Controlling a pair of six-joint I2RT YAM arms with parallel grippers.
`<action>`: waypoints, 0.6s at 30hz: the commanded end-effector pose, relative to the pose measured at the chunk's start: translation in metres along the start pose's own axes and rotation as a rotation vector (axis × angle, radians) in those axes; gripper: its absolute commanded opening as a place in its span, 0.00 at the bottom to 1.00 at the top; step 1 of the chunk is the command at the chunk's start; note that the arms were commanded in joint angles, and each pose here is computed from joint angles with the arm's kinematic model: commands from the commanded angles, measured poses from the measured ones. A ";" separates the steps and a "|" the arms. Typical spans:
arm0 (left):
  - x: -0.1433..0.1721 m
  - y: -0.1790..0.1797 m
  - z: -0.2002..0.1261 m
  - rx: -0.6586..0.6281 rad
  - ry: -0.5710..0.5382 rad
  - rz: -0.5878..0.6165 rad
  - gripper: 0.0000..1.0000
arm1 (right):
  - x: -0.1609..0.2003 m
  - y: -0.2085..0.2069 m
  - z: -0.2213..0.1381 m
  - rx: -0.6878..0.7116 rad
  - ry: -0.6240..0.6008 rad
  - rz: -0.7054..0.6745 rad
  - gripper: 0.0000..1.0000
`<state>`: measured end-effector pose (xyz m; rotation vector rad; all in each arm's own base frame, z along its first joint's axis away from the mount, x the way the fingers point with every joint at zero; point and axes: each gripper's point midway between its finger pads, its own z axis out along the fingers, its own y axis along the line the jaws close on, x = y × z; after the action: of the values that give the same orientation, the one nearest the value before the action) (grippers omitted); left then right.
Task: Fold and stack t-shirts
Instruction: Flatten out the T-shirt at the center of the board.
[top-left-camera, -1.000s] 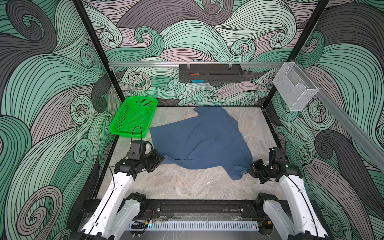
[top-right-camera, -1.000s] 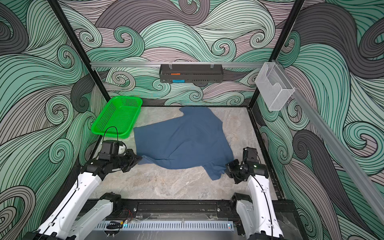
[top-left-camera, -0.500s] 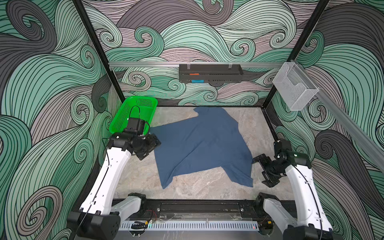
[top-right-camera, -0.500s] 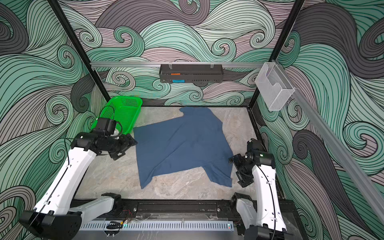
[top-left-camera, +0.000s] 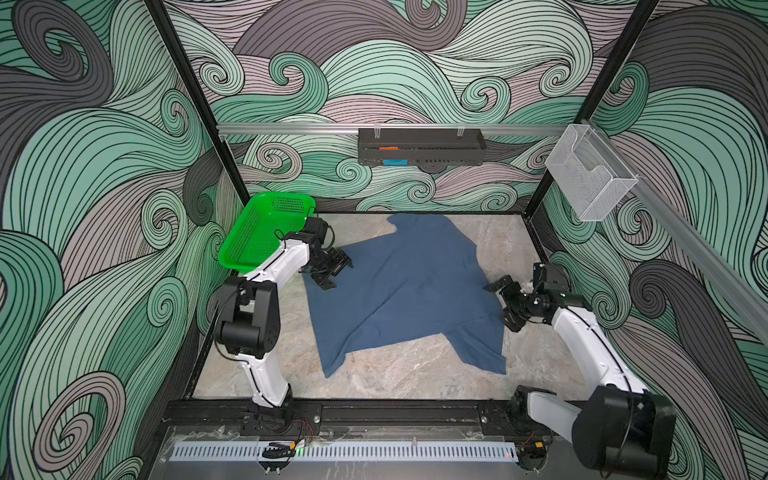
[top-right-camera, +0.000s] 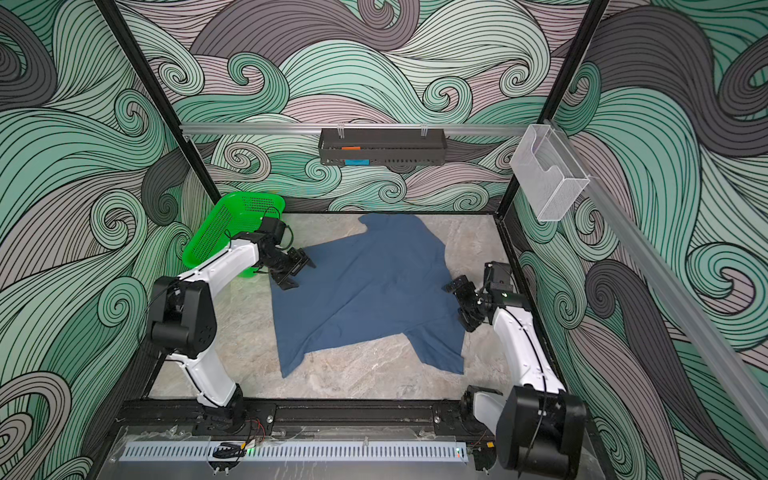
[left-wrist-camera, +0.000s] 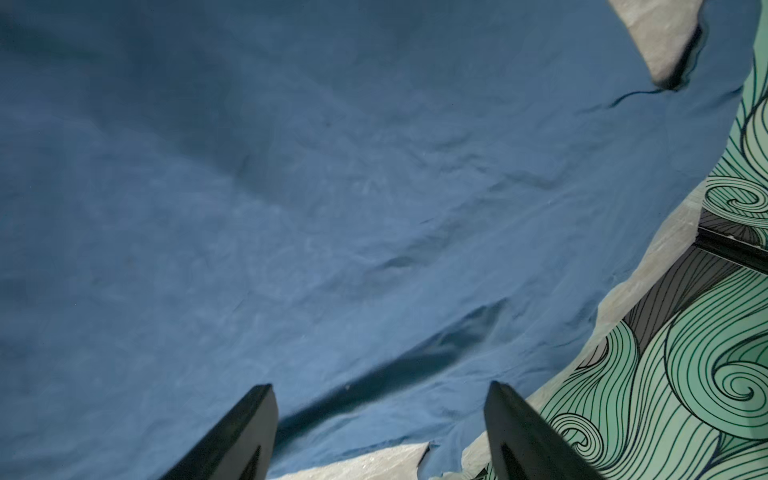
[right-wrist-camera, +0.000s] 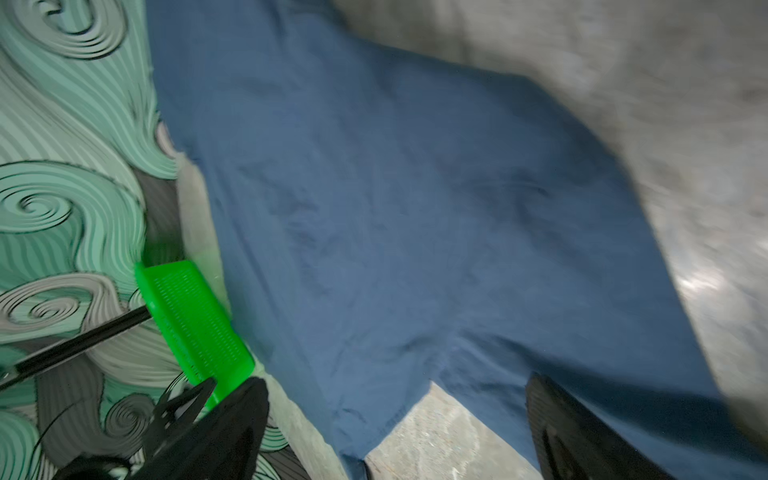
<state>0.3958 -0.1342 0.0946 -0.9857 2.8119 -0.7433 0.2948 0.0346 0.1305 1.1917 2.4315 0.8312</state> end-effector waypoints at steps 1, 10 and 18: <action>-0.020 -0.033 -0.002 0.085 -0.034 0.047 0.82 | -0.011 0.071 -0.001 -0.175 -0.008 -0.207 0.99; -0.071 -0.040 0.083 0.069 0.008 -0.024 0.82 | -0.011 0.058 -0.002 -0.014 0.021 -0.161 0.99; -0.137 -0.057 0.118 0.034 -0.023 -0.001 0.82 | 0.012 0.017 -0.010 0.174 0.127 -0.102 0.99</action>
<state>0.5642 -0.1554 0.0402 -0.9318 2.6893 -0.8710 0.3218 0.0526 0.1601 1.0370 2.5628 0.7899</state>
